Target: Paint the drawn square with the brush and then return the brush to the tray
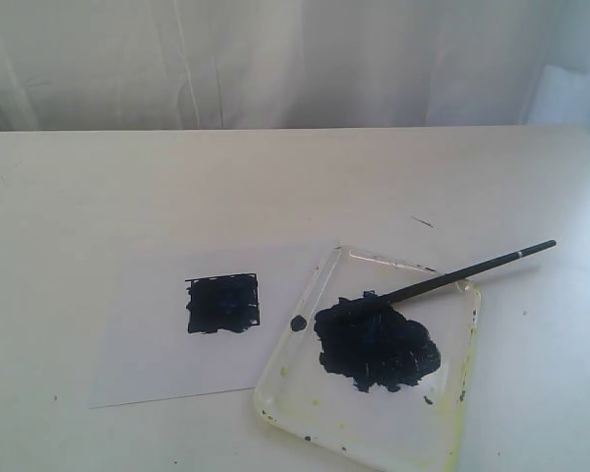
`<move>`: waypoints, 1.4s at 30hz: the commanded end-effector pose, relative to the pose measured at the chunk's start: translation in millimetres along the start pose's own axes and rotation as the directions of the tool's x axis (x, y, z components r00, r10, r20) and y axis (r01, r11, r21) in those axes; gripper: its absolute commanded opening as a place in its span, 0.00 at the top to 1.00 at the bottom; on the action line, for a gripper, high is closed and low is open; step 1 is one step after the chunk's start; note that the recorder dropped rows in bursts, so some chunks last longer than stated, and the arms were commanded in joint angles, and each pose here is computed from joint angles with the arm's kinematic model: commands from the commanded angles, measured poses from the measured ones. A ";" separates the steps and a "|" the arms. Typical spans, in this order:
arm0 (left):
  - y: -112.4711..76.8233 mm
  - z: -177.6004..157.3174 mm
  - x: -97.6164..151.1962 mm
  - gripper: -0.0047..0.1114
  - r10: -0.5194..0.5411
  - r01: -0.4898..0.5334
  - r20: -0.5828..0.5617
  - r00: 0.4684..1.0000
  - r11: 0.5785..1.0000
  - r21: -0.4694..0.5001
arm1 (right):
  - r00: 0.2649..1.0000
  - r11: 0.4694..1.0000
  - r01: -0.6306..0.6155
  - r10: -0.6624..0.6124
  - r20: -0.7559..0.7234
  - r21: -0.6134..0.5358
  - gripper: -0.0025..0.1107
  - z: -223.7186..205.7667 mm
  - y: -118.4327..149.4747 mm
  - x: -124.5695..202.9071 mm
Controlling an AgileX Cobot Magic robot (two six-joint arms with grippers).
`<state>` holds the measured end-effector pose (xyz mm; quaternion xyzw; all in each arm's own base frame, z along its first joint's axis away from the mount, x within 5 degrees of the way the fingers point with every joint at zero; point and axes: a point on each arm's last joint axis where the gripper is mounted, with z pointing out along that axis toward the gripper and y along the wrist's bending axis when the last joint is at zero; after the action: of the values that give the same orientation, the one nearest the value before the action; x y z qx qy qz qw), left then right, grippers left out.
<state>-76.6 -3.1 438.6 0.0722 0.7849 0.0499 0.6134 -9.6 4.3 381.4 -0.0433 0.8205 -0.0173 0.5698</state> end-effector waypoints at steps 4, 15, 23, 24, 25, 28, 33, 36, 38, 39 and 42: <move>-7.3 -33.6 49.5 0.96 -0.004 0.003 0.041 0.999 1.000 0.024 | 0.978 0.999 0.018 -0.023 0.209 0.027 0.98 -51.3 6.1 33.1; -11.6 -12.5 70.8 0.96 -0.003 0.004 -0.026 1.000 0.999 0.049 | 0.985 0.999 0.020 -0.028 0.168 0.048 0.98 -38.5 3.7 38.9; -14.4 78.7 88.6 0.96 -0.027 0.025 0.091 0.995 0.999 0.022 | 0.918 0.997 0.005 -0.037 0.394 0.081 0.98 20.2 0.3 41.4; -16.3 92.1 98.0 0.96 -0.031 0.029 0.072 0.997 0.999 0.027 | 0.914 0.996 0.006 -0.040 0.403 0.086 0.98 30.4 0.0 46.4; -18.2 101.1 104.9 0.96 -0.040 0.038 0.060 0.997 0.999 0.037 | 0.914 0.995 0.017 -0.057 0.402 0.101 0.98 38.2 -0.7 51.1; -25.2 138.5 133.1 0.96 -0.095 0.090 0.090 0.991 0.994 0.059 | 0.895 0.993 0.027 -0.076 0.438 0.117 0.98 73.9 -0.3 76.4; -31.7 178.7 185.6 0.96 -0.106 0.104 0.105 0.989 0.994 0.030 | 0.905 0.993 0.030 -0.075 0.420 0.112 0.98 103.1 1.9 109.3; -35.0 190.6 210.5 0.96 -0.110 0.108 0.099 0.989 0.994 0.019 | 0.917 0.994 0.032 -0.072 0.392 0.108 0.98 111.6 2.8 121.9; -36.7 191.0 216.2 0.96 -0.096 0.095 0.036 0.995 0.995 0.030 | 0.926 0.994 0.034 -0.071 0.372 0.105 0.98 118.0 3.5 132.3; -36.9 191.0 217.1 0.96 -0.098 0.097 0.026 0.995 0.995 0.032 | 0.936 0.994 0.035 -0.068 0.344 0.101 0.98 123.2 4.2 141.6; -37.5 191.0 218.9 0.96 -0.103 0.103 0.006 0.995 0.994 0.036 | 0.963 0.995 0.039 -0.061 0.262 0.090 0.98 125.7 4.7 149.1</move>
<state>55.4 -3.2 179.2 0.0457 0.7811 0.0119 0.6226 56.5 -1.6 204.8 -0.0368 0.7153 -0.0553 0.6957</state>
